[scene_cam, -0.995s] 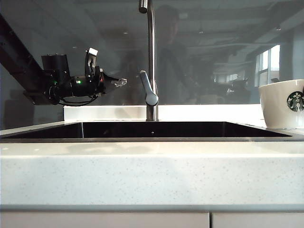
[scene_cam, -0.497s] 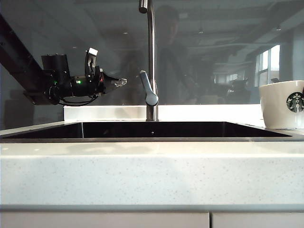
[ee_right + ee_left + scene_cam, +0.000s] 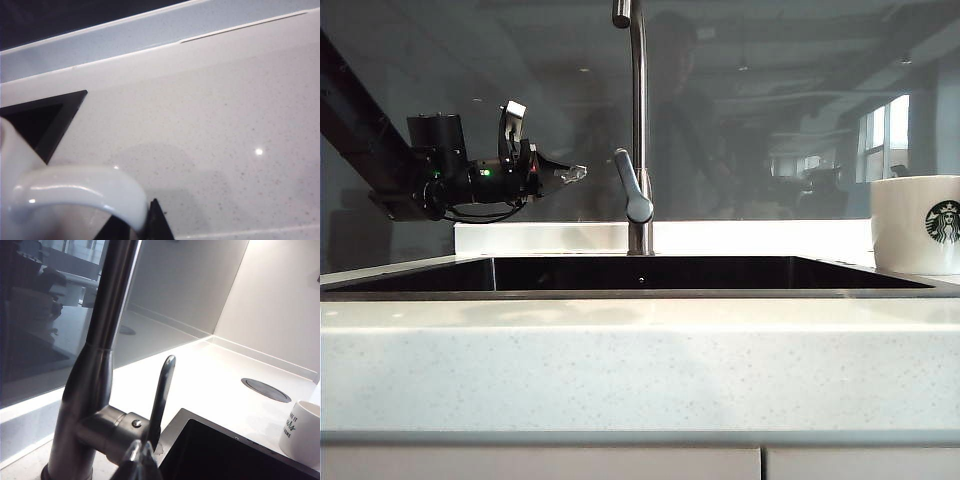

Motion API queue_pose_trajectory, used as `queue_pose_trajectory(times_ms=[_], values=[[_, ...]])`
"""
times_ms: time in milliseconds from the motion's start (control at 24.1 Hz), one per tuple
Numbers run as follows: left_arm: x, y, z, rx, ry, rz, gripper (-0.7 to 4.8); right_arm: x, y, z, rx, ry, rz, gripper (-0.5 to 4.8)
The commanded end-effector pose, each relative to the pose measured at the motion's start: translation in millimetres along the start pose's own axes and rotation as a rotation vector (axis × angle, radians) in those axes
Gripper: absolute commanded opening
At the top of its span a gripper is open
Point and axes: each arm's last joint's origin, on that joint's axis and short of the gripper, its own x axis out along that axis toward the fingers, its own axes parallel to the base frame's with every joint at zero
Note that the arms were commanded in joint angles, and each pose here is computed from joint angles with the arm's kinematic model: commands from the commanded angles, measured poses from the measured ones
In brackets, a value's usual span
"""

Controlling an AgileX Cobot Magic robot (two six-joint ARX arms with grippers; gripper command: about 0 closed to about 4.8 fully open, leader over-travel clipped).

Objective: Pick up the mug next to the sink, go to the faucet to get some water, pour the water into the sink, and finally put the mug back to its place.

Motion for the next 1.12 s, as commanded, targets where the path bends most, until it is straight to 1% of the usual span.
queue_pose_trajectory(times_ms=[41,166,207,456,622,788,871,953,995,1036,1078,1119], values=[[0.2,-3.0,8.0,0.022,-0.011,-0.007,-0.05,0.4,0.9,5.1,-0.004,-0.022,0.008,0.73],[0.2,-3.0,8.0,0.017,-0.011,-0.007,-0.05,0.4,0.7,4.3,-0.001,-0.014,0.006,1.58],[0.2,-3.0,8.0,0.013,-0.011,-0.007,-0.05,0.2,0.1,4.4,0.000,-0.013,0.004,1.71],[0.2,-3.0,8.0,0.006,-0.011,-0.007,-0.05,-0.8,0.1,5.8,-0.001,-0.017,0.006,1.72],[0.0,-2.9,8.1,0.006,-0.011,-0.006,-0.05,-10.1,3.0,9.0,0.019,-0.033,0.006,1.72],[-0.1,-2.2,8.5,0.007,-0.023,0.012,-0.06,-38.1,10.1,5.2,0.025,-0.022,0.001,1.72],[-0.5,-2.7,10.0,0.013,-0.032,0.013,-0.06,-58.7,17.0,6.5,0.061,-0.050,0.014,1.72],[-2.0,-3.5,12.9,0.016,-0.044,0.008,-0.05,-71.7,22.8,8.9,0.048,-0.081,0.048,1.71],[-4.6,-3.6,16.5,0.020,-0.051,0.008,-0.05,-79.8,26.2,11.0,0.039,-0.103,0.063,1.59],[-6.4,-3.9,19.8,0.009,-0.052,0.006,-0.05,-87.1,29.3,13.1,0.033,-0.115,0.077,1.00],[-9.6,-4.5,25.1,-0.005,-0.053,0.006,-0.04,-94.1,32.6,15.5,0.029,-0.120,0.094,0.09],[-12.5,-4.9,29.0,-0.015,-0.055,0.009,-0.04,-97.8,34.5,17.4,0.026,-0.122,0.101,-0.13]])
